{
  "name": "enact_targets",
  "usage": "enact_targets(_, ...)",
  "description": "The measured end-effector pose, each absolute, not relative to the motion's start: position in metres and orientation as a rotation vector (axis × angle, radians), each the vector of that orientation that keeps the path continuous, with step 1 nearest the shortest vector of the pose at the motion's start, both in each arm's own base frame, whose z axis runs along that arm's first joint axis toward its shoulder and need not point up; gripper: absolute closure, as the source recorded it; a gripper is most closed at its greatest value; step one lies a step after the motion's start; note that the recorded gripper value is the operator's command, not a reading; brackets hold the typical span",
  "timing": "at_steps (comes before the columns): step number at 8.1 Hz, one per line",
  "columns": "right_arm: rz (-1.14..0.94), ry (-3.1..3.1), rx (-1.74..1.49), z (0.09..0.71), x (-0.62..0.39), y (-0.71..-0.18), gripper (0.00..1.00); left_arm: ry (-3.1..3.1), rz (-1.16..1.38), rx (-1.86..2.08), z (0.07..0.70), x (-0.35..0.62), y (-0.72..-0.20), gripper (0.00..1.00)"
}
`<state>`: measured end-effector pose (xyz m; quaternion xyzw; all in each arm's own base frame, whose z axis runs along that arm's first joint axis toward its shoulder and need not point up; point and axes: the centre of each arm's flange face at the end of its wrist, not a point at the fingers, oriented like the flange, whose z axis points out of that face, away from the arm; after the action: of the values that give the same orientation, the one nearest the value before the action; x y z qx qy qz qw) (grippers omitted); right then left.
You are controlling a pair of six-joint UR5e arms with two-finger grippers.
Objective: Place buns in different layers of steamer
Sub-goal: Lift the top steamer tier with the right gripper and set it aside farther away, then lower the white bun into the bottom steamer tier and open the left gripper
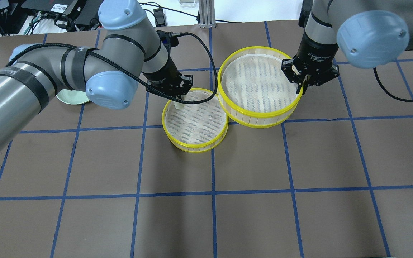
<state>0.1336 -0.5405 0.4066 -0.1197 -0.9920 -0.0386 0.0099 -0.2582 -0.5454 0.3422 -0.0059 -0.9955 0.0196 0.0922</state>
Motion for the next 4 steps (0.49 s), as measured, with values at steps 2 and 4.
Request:
enact_targets(2, -0.136, -3.096, -0.363, 0.409, 0.123, -0.539, 1.0, -2.932, -0.004, -0.033, 0.322, -0.269, -0.541, 1.0)
enact_targets(4, -0.139, -3.092, -0.362, 0.41, 0.12, -0.538, 1.0, -2.932, -0.044, -0.034, 0.297, -0.273, -0.547, 1.0)
